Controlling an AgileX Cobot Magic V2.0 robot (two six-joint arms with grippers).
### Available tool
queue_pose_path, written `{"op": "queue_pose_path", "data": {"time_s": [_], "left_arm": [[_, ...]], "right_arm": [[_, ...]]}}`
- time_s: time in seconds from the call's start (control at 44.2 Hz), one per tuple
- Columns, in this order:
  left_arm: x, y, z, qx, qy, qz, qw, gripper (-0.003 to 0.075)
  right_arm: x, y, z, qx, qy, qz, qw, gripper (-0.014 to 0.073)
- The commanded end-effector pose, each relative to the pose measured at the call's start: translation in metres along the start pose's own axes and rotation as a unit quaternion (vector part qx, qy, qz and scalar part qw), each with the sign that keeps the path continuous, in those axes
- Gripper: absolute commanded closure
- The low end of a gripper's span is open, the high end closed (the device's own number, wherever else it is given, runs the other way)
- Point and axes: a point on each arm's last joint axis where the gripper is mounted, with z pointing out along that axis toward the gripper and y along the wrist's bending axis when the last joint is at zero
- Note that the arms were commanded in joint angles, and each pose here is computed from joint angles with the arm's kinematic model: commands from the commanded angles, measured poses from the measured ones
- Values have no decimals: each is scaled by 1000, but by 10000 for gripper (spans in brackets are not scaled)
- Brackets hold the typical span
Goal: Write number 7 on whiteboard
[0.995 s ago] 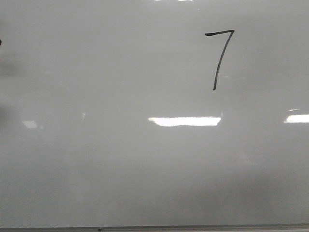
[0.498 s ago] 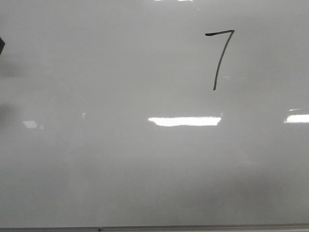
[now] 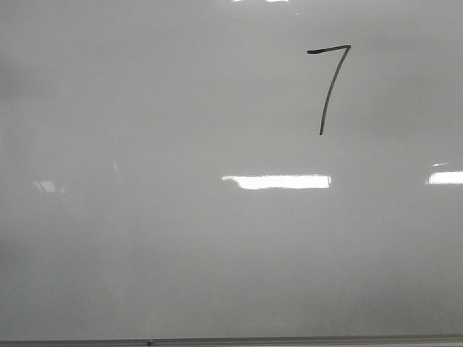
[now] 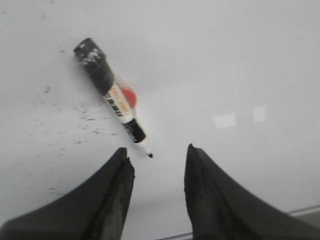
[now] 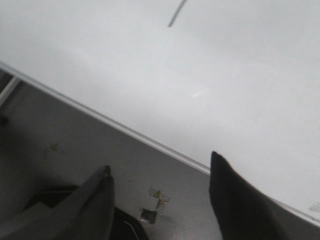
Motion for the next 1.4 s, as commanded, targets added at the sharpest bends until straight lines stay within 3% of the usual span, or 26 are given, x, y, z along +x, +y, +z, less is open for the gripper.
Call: {"op": "queue_pose_path", "data": {"time_s": [0.0,0.339,0.475,0.905,0.973,1.086,1.267,1.335,1.38], "left_arm": [[-5,-6,-43,21,-58,21,998,458],[43,-8,-104,86,-108,23,990,458],[50,-6,-110,88,-119,20,989,458],[50,-6,-110,88,-119,20,989,461],[50,-6,-110,88,-119,20,989,461],[50,-6,-110,88,-120,19,989,482],[50,-6,-110,88,-120,19,989,669],[50,-6,-110,89,-120,17,989,740],[50,-6,-110,89,-120,12,989,741]], "right_arm": [[-2,-4,-18,40,-57,50,996,152],[37,4,-40,67,-93,71,991,152],[44,-4,-42,115,-69,89,987,152],[45,-3,-42,114,-64,90,987,155],[45,-3,-42,114,-64,90,987,196],[45,-3,-42,114,-64,90,987,358],[45,-3,-42,114,-60,90,988,626],[46,-3,-42,113,-58,91,988,669],[46,-3,-42,113,-58,91,988,661]]}}
